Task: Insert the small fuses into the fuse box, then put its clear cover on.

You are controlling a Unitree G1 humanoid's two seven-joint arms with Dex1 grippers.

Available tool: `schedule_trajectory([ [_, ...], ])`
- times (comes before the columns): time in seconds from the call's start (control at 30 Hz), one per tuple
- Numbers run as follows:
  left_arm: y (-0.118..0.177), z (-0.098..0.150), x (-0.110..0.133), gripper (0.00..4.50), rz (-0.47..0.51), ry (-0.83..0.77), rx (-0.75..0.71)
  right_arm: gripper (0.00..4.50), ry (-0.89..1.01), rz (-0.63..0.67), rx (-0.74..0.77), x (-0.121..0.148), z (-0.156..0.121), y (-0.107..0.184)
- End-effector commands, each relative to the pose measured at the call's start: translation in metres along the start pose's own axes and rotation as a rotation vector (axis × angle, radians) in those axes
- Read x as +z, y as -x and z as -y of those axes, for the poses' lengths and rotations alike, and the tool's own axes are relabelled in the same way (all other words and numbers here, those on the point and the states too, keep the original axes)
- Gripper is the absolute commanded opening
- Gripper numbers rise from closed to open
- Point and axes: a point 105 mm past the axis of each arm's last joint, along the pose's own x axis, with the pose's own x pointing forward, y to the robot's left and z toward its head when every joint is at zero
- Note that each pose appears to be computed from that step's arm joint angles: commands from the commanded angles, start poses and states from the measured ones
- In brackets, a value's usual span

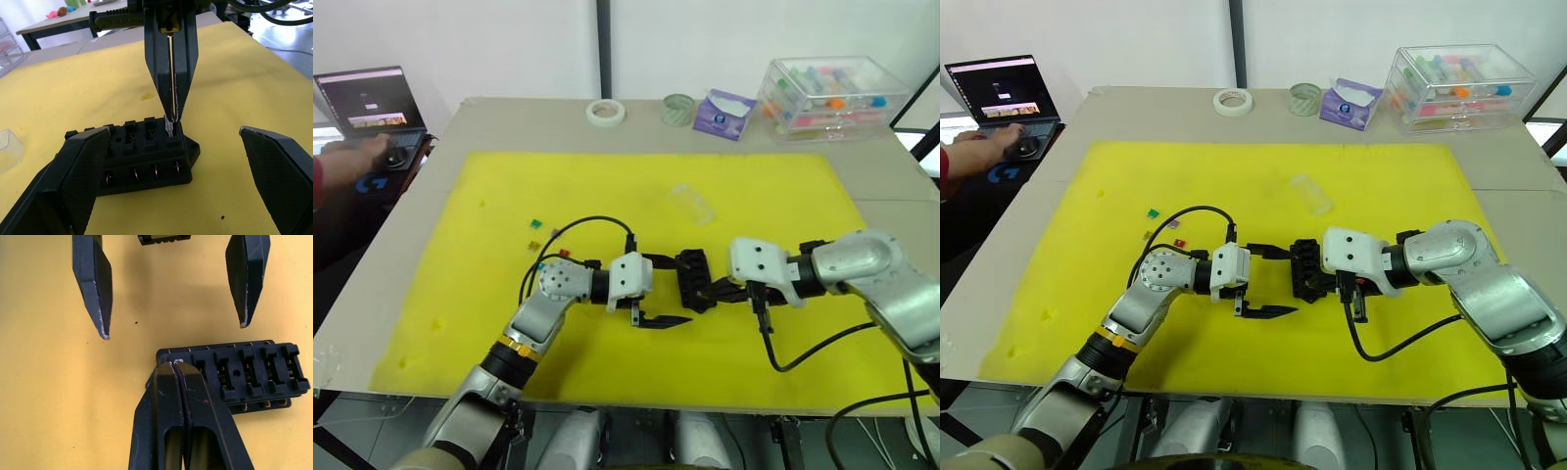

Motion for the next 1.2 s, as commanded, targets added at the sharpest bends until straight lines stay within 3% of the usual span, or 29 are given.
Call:
schedule_trajectory([
  [0.03, -0.002, -0.003, 0.009, 4.5, 0.016, -0.042, -0.005, 0.02, 0.022, 0.008, -0.014, 0.003, 0.002, 0.0],
  [0.83, -0.001, -0.005, 0.007, 4.5, 0.008, -0.047, -0.001, 0.02, -0.005, 0.051, -0.012, 0.014, 0.007, 0.009],
  [1.2, 0.0, -0.005, 0.007, 4.5, 0.005, -0.046, 0.002, 0.02, 0.002, 0.02, 0.002, 0.005, 0.004, 0.001],
])
